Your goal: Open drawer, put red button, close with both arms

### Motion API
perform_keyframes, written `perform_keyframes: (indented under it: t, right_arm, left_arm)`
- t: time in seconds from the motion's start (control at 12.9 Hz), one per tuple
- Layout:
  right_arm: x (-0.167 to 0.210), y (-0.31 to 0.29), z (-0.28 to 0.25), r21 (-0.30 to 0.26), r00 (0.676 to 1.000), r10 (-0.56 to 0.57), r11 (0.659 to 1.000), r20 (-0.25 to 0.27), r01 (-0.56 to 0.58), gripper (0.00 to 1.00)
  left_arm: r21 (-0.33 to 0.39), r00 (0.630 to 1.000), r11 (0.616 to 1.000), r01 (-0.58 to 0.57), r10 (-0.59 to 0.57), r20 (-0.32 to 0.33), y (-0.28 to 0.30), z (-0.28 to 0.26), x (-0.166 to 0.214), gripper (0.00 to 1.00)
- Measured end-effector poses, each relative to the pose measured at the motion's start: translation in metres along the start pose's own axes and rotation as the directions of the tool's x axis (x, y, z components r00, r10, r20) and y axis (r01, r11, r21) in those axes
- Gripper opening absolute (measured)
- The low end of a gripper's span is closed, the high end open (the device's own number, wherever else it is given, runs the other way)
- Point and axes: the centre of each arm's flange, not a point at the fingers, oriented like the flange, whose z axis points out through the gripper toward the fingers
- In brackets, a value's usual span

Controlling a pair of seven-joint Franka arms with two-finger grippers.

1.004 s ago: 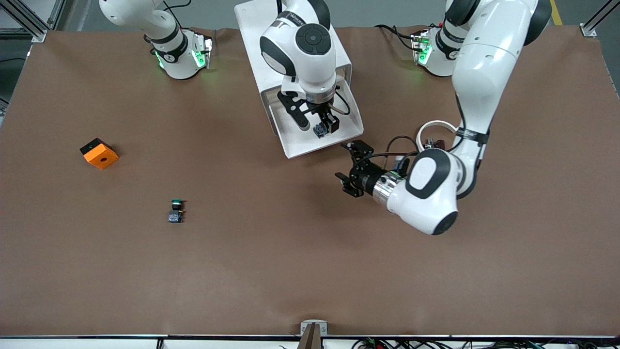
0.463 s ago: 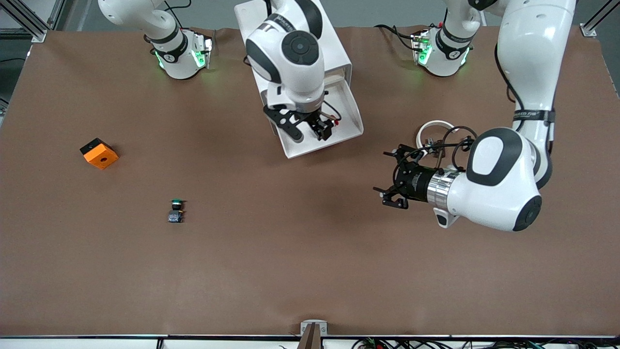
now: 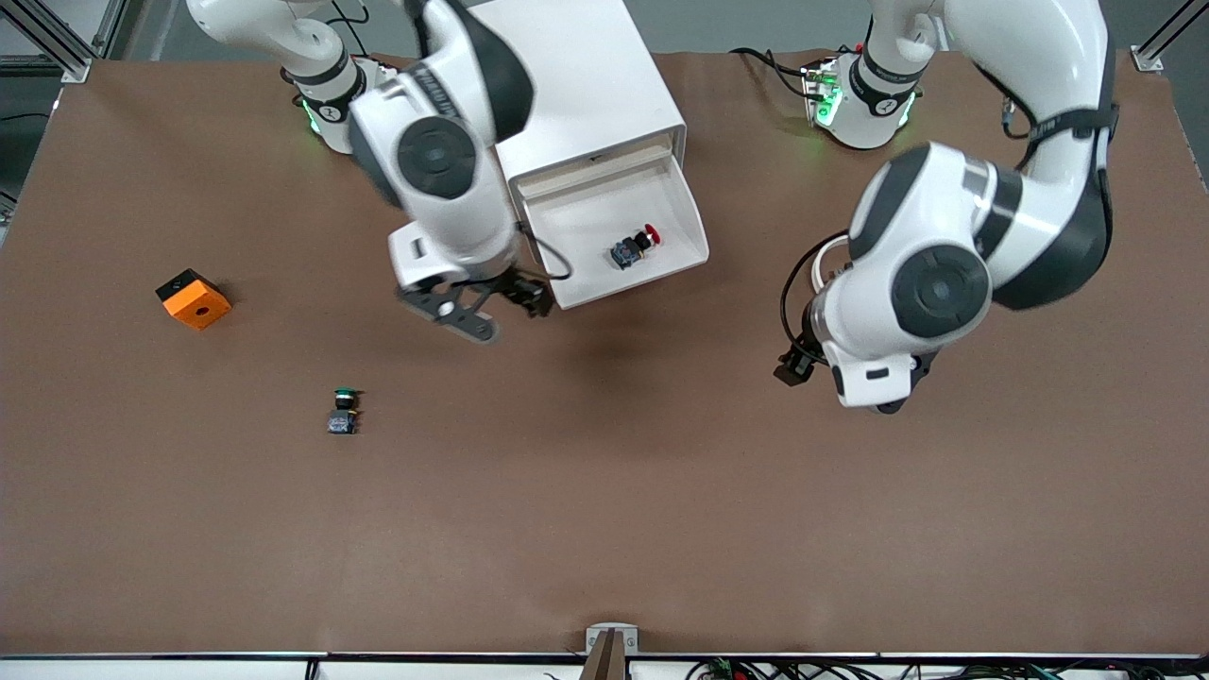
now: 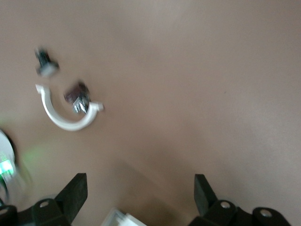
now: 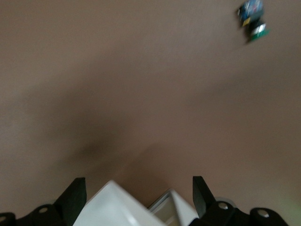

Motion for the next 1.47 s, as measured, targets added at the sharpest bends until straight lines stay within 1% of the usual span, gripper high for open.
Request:
perform_keyframes:
  t: [0.15, 0.31, 0.54, 0.69, 0.93, 1.08, 1.24, 1.31, 1.47]
  right_arm:
    - [0.046, 0.048, -0.016, -0.004, 0.996, -0.091, 0.996, 0.001, 0.091, 1.00]
    - [0.085, 0.099, -0.030, -0.024, 0.985, -0.172, 0.985, 0.001, 0.172, 1.00]
    - [0.130, 0.172, -0.048, -0.019, 0.961, -0.276, 0.961, 0.008, 0.277, 1.00]
    - [0.148, 0.211, -0.059, -0.016, 0.945, -0.328, 0.945, 0.002, 0.328, 1.00]
    - [0.164, 0.250, -0.068, -0.023, 0.946, -0.325, 0.945, 0.002, 0.325, 1.00]
    - [0.166, 0.257, -0.081, -0.059, 0.946, -0.325, 0.945, -0.021, 0.323, 1.00]
    - [0.168, 0.259, -0.096, -0.068, 0.946, -0.322, 0.945, -0.048, 0.319, 1.00]
    - [0.169, 0.262, -0.099, -0.065, 0.948, -0.313, 0.949, -0.051, 0.310, 1.00]
    - [0.174, 0.275, -0.096, -0.037, 0.963, -0.269, 0.963, -0.031, 0.267, 1.00]
  left_arm:
    - [0.014, 0.996, 0.998, -0.058, 0.058, -0.063, -0.009, -0.013, -0.002, 1.00]
    - [0.035, 0.981, 0.987, -0.159, 0.162, -0.106, -0.012, -0.017, 0.001, 1.00]
    - [0.031, 0.927, 0.938, -0.345, 0.345, -0.144, -0.032, -0.047, 0.008, 1.00]
    - [0.015, 0.893, 0.907, -0.422, 0.418, -0.167, -0.053, -0.073, 0.019, 1.00]
    - [-0.002, 0.850, 0.868, -0.496, 0.486, -0.204, -0.083, -0.104, 0.033, 1.00]
    - [-0.012, 0.826, 0.847, -0.531, 0.514, -0.232, -0.099, -0.124, 0.031, 1.00]
    - [-0.020, 0.818, 0.841, -0.540, 0.520, -0.247, -0.111, -0.138, 0.029, 1.00]
    - [-0.025, 0.810, 0.831, -0.556, 0.535, -0.241, -0.117, -0.141, 0.032, 1.00]
    - [-0.059, 0.778, 0.785, -0.616, 0.595, -0.203, -0.137, -0.139, 0.054, 1.00]
